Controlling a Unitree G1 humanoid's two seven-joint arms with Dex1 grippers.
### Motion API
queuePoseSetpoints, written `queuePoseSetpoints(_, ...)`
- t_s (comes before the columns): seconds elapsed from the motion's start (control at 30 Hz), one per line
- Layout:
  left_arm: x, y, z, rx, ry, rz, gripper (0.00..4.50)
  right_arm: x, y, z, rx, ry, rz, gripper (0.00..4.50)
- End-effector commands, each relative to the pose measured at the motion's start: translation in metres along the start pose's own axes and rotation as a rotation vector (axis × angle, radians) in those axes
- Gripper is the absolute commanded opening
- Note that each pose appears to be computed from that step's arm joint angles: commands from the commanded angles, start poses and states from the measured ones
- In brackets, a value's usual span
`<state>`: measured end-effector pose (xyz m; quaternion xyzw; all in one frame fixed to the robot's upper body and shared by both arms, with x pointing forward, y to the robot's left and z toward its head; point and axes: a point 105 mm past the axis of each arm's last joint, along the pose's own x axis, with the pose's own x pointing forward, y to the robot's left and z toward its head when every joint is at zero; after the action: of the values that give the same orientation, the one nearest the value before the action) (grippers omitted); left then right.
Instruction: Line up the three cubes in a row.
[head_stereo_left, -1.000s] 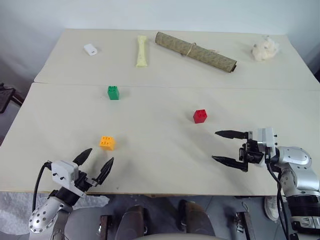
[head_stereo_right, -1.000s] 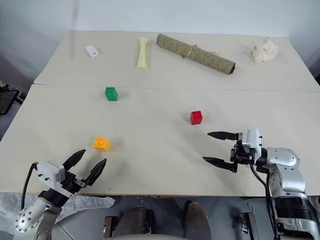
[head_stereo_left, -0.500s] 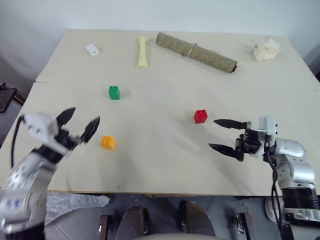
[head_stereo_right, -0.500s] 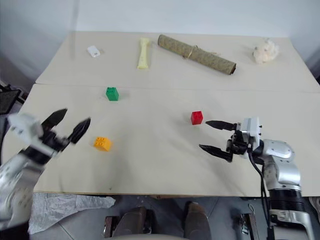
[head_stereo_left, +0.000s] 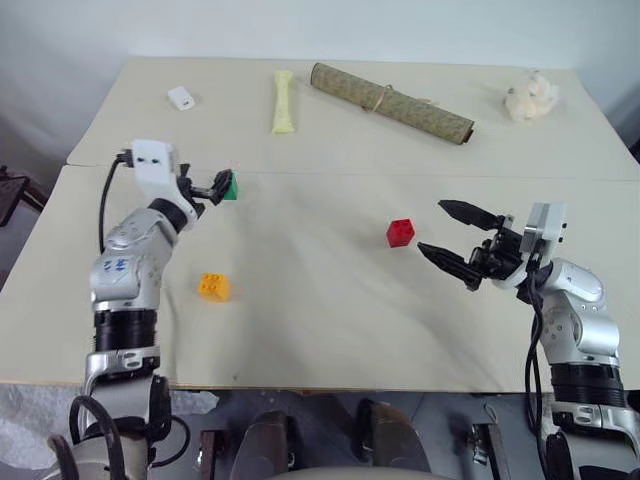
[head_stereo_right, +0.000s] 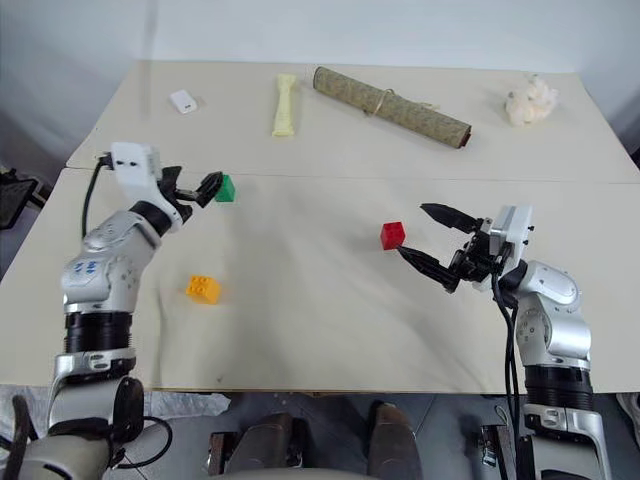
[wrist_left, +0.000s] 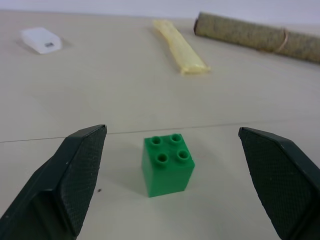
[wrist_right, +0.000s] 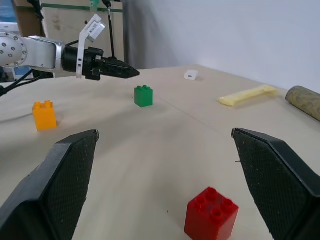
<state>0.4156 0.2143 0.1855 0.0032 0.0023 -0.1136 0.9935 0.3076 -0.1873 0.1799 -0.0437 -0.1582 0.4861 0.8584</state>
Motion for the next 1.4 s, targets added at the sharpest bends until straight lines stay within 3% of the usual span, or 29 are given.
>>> queuePoseSetpoints(0.03,0.009,0.000,-0.002,0.022,0.013,0.001,4.50,-0.004,0.000,0.013,-0.050,-0.033,-0.022,4.47)
queuePoseSetpoints(0.2,0.024,-0.006,-0.017,0.021,0.083,-0.018,4.50,-0.006,0.000,0.012,-0.052,-0.033,-0.038,4.47)
queuePoseSetpoints(0.33,0.035,-0.010,-0.015,-0.013,0.055,-0.029,4.50,-0.008,0.000,0.010,-0.050,-0.032,-0.052,4.47)
queuePoseSetpoints(0.43,0.039,-0.011,-0.016,-0.008,0.052,-0.029,3.89,-0.010,0.001,0.007,-0.046,-0.026,-0.060,4.50)
queuePoseSetpoints(0.7,0.035,-0.006,-0.014,0.008,0.039,-0.067,1.53,-0.020,0.004,0.001,-0.038,-0.005,-0.088,4.50)
queuePoseSetpoints(0.77,0.032,-0.010,-0.002,-0.054,-0.009,-0.141,1.51,-0.025,0.003,0.001,-0.043,0.003,-0.104,4.50)
queuePoseSetpoints(0.9,0.023,-0.028,0.019,-0.008,-0.093,-0.353,1.51,-0.033,0.003,0.005,-0.056,0.017,-0.126,4.50)
queuePoseSetpoints(0.97,-0.001,-0.079,0.034,0.156,-0.131,-0.790,1.51,-0.055,0.002,0.013,-0.066,0.060,-0.164,4.50)
queuePoseSetpoints(1.03,-0.020,-0.106,0.028,0.283,-0.086,-1.055,1.51,-0.070,0.002,0.018,-0.079,0.094,-0.186,4.50)
queuePoseSetpoints(1.17,-0.018,-0.130,0.010,0.434,-0.013,-1.205,1.51,-0.084,0.004,0.025,-0.089,0.134,-0.197,4.50)
queuePoseSetpoints(1.4,0.006,-0.173,-0.013,0.503,0.030,-1.261,1.51,-0.102,0.012,0.023,-0.081,0.208,-0.199,4.50)
